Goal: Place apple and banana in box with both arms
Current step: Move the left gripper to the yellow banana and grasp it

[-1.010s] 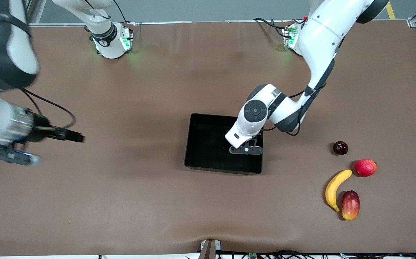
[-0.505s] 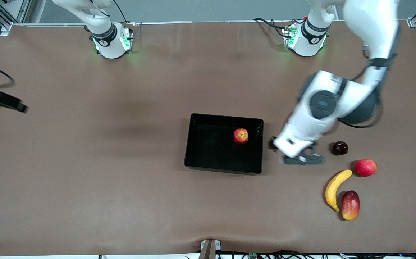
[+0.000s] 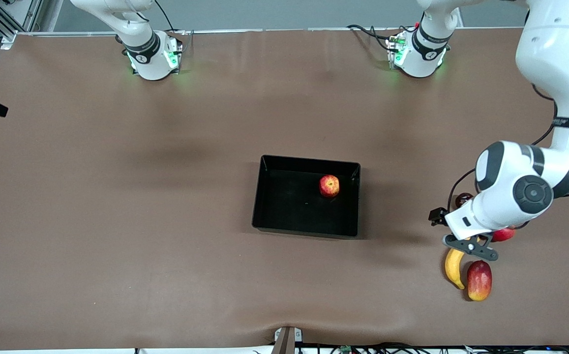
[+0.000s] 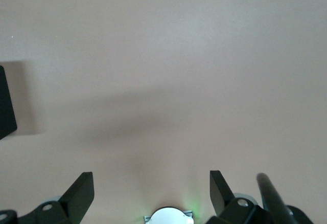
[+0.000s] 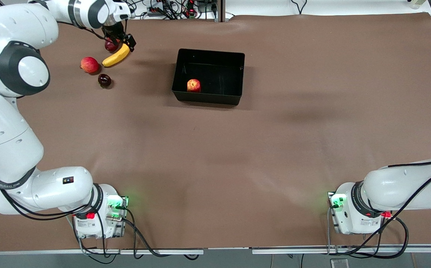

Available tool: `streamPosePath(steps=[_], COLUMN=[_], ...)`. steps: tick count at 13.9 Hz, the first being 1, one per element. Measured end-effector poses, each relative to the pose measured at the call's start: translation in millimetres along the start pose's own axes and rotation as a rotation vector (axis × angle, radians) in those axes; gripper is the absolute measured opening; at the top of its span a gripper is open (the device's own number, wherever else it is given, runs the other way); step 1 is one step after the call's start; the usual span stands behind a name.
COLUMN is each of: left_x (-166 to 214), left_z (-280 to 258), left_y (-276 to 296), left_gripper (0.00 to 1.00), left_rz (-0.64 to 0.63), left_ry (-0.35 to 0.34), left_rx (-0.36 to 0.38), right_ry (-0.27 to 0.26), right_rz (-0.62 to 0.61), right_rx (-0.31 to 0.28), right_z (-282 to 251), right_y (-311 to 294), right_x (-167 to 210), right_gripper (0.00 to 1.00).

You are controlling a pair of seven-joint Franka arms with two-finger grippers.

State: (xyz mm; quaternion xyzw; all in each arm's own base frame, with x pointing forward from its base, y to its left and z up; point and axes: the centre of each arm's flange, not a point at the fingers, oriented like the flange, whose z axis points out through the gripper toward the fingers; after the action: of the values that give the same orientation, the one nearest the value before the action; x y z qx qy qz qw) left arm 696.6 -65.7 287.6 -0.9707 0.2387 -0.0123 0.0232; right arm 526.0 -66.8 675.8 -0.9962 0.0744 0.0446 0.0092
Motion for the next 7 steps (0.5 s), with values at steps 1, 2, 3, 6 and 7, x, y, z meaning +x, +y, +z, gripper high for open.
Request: streamPosePath(steps=[1,2,3,6,7], left_x=[1.3,2.6,4.1,1.7,-1.6], left_z=[12.1,23.3,32.8,57.1,64.9], left_y=[-1.0,-2.3,-3.3,-19.7,-30.7], left_gripper=[1.0,1.0,1.0,1.0,1.0], left_rz=[0.055,0.104,0.15,0.266,0.297], left_ry=[0.0,0.005,0.013,0.033,0.044], left_rx=[0.026,0.052,0.074,0.139,0.155], right_ry=[0.001,0.002,-0.004,-0.007,0.004], right_rz=[-0.001,-0.002,-0.006,-0.03,-0.036], right_rx=[0.002,0.003,0.003,-0.018,-0.023], right_z=[1.6,3.9,7.5,10.5,7.4], right_y=[0.2,0.2,-1.2,-13.5,-16.2], right_x=[-3.9,-7.0,-9.2,-10.6,-10.9], right_gripper=[1.0,1.0,1.0,1.0,1.0])
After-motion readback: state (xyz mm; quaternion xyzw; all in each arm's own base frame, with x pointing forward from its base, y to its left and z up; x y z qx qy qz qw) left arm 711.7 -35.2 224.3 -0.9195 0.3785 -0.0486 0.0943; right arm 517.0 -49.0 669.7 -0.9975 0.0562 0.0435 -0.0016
